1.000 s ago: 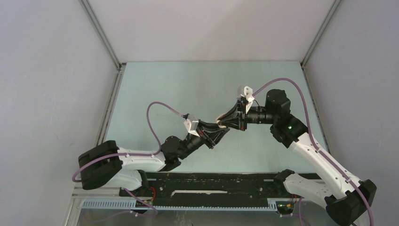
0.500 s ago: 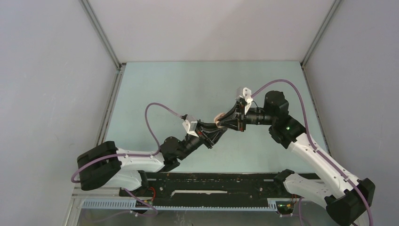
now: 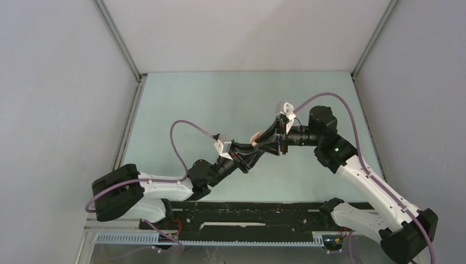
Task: Insert the wireless bluetooth earbuds into the charging case
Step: Insert the left earbud into the left side groove of the charging case, then close the charging case with the earbuds inside.
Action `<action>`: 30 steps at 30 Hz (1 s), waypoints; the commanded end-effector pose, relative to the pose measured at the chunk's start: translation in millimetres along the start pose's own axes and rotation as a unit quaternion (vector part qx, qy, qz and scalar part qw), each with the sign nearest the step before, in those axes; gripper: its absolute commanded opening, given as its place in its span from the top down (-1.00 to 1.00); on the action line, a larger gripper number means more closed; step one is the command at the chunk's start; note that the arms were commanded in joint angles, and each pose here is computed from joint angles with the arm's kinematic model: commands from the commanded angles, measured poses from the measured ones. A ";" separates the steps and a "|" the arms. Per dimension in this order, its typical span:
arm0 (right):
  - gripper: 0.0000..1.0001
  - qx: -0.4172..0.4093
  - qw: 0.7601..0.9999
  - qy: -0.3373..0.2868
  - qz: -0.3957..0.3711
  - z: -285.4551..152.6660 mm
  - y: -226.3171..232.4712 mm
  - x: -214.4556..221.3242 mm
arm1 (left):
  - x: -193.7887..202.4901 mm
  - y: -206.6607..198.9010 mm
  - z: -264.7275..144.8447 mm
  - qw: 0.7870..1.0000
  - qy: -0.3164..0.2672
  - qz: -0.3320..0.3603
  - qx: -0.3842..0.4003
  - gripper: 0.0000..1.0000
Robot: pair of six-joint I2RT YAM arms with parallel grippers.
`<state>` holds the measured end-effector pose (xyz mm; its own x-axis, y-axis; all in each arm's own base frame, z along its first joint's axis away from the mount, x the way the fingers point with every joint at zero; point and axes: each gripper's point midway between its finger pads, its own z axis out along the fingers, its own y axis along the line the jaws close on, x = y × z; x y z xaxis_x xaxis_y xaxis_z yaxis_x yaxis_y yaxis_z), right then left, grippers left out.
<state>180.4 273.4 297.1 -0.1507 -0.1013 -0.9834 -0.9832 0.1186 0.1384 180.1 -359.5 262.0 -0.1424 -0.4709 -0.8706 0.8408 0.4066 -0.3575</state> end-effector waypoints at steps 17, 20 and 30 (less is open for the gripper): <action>-0.86 0.030 0.999 0.010 -0.033 -28.2 -12.0 -20.1 | 36.2 -2.7 -24.3 0.996 0.053 0.057 0.048 1.00; -0.99 0.017 1.000 0.019 -0.017 -24.1 -16.4 0.1 | 53.5 -3.0 -33.7 0.990 0.089 0.082 0.067 1.00; -0.91 -0.041 0.996 0.065 -0.038 -19.5 -16.8 61.9 | 96.1 -6.3 -59.6 0.960 0.190 0.156 0.134 1.00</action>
<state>190.2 246.8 242.7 -0.1905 -0.2165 -0.9575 -0.9795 0.1071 0.1706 141.4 -358.9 161.4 -0.0881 -0.0713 -0.9936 0.9425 0.3170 -0.1063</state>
